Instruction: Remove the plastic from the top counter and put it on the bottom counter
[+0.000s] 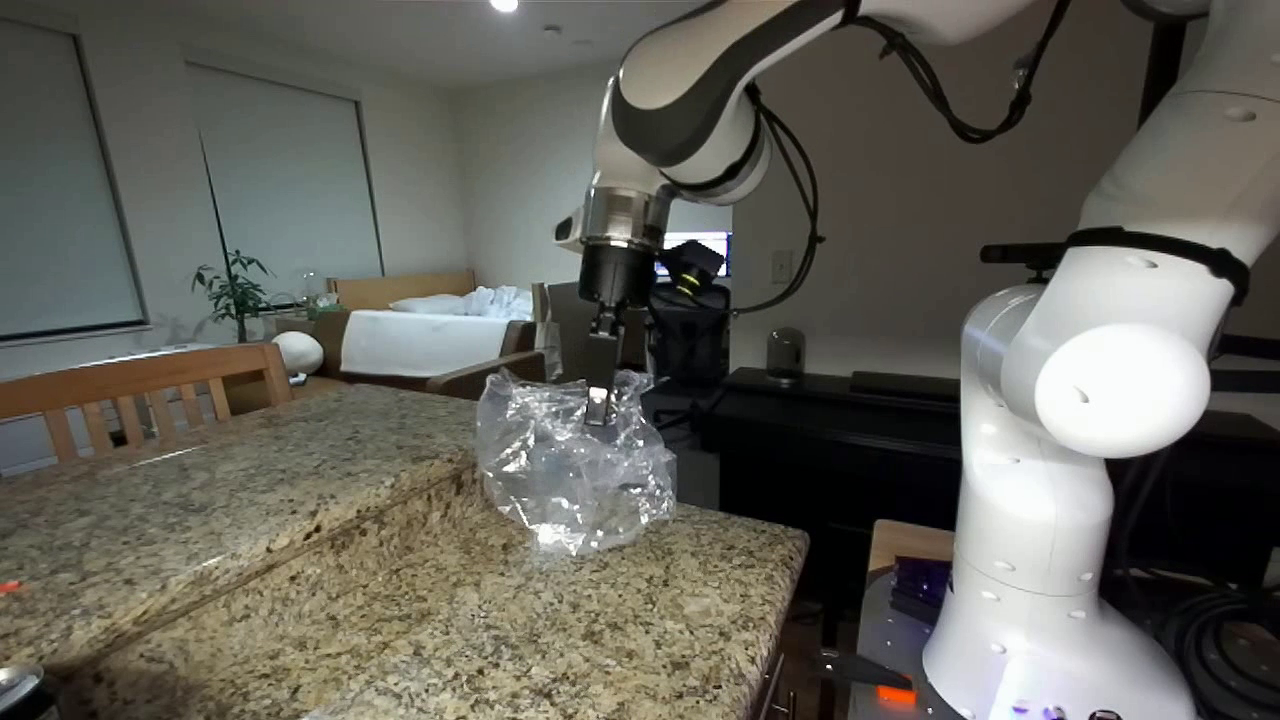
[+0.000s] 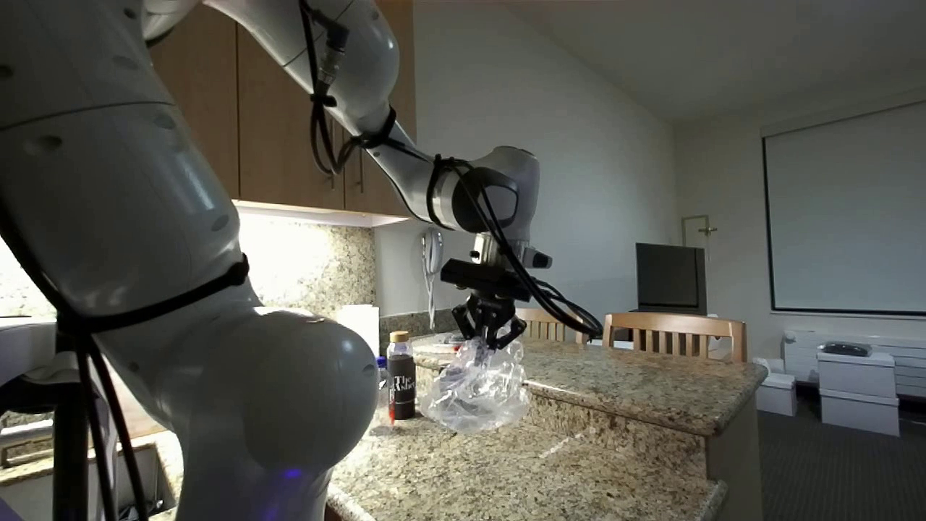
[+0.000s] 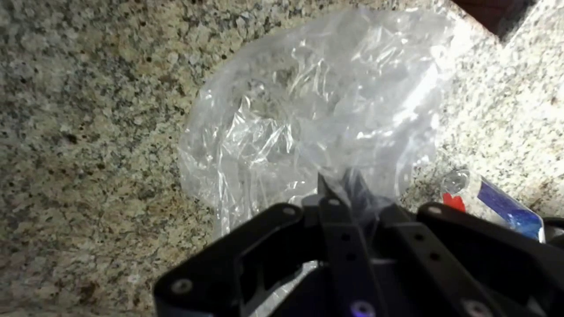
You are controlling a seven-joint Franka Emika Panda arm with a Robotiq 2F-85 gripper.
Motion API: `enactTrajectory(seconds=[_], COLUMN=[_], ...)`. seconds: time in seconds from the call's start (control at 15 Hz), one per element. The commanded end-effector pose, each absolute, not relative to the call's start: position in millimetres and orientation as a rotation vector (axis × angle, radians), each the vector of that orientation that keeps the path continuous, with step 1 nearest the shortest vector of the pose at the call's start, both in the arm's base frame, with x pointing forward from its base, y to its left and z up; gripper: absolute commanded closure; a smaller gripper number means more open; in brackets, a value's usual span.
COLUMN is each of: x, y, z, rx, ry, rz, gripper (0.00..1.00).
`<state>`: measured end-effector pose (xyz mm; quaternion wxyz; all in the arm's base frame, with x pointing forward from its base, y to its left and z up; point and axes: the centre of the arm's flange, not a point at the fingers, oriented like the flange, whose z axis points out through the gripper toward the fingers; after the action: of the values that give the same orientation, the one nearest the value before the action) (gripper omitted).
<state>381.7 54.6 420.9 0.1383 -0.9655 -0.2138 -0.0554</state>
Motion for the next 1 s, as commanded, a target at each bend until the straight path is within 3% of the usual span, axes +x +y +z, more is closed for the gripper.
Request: enactTrajectory(seconds=[0.0,0.93], x=[380.1,371.7], y=[53.8,84.2], z=[413.5,348.7], rx=[-2.797,-2.872], ry=[-0.619,-0.819], rz=[-0.144,-0.123], gripper=[0.92,0.92])
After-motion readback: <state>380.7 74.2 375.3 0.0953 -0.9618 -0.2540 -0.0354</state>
